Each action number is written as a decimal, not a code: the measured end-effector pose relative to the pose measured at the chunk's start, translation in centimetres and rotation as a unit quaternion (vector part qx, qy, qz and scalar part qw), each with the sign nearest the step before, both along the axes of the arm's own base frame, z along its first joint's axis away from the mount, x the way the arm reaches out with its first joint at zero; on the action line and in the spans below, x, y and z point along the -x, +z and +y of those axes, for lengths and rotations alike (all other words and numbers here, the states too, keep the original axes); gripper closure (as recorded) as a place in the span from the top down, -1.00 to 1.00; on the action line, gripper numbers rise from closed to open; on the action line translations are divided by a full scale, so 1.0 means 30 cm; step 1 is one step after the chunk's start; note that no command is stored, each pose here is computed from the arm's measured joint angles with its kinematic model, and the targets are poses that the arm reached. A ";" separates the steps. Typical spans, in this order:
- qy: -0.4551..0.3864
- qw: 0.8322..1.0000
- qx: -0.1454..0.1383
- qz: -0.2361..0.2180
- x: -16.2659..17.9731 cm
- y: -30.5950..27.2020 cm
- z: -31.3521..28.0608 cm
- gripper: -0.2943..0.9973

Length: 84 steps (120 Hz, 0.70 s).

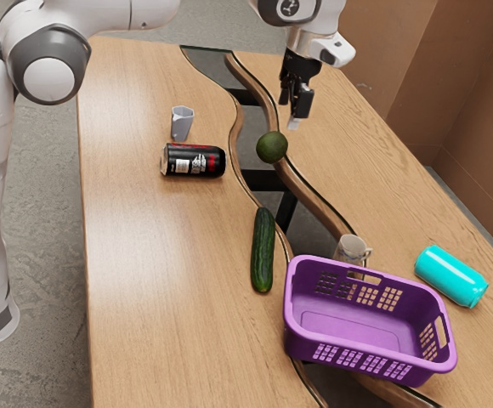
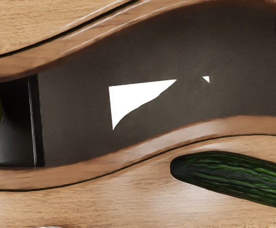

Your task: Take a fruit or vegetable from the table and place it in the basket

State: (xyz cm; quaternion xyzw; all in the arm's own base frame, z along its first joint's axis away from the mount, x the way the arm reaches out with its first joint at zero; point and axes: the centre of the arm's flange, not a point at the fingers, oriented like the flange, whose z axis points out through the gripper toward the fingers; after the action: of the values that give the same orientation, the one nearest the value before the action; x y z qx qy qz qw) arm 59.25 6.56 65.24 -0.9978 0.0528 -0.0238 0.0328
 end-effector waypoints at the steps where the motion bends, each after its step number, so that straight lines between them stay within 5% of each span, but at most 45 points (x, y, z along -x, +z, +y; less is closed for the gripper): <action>1: -0.001 1.000 0.000 0.000 0.000 0.000 0.000 0.54; 43: -0.009 1.000 0.010 0.000 0.003 0.001 0.019 0.54; 64: 0.129 0.989 0.057 -0.037 0.000 0.073 -0.073 0.54; 84: 0.273 0.957 0.092 -0.037 0.003 0.097 -0.131 0.54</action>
State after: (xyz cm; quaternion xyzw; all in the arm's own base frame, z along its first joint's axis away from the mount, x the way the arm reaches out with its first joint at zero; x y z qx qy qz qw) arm 59.17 2.63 68.16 -0.9712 -0.2255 -0.0560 -0.0523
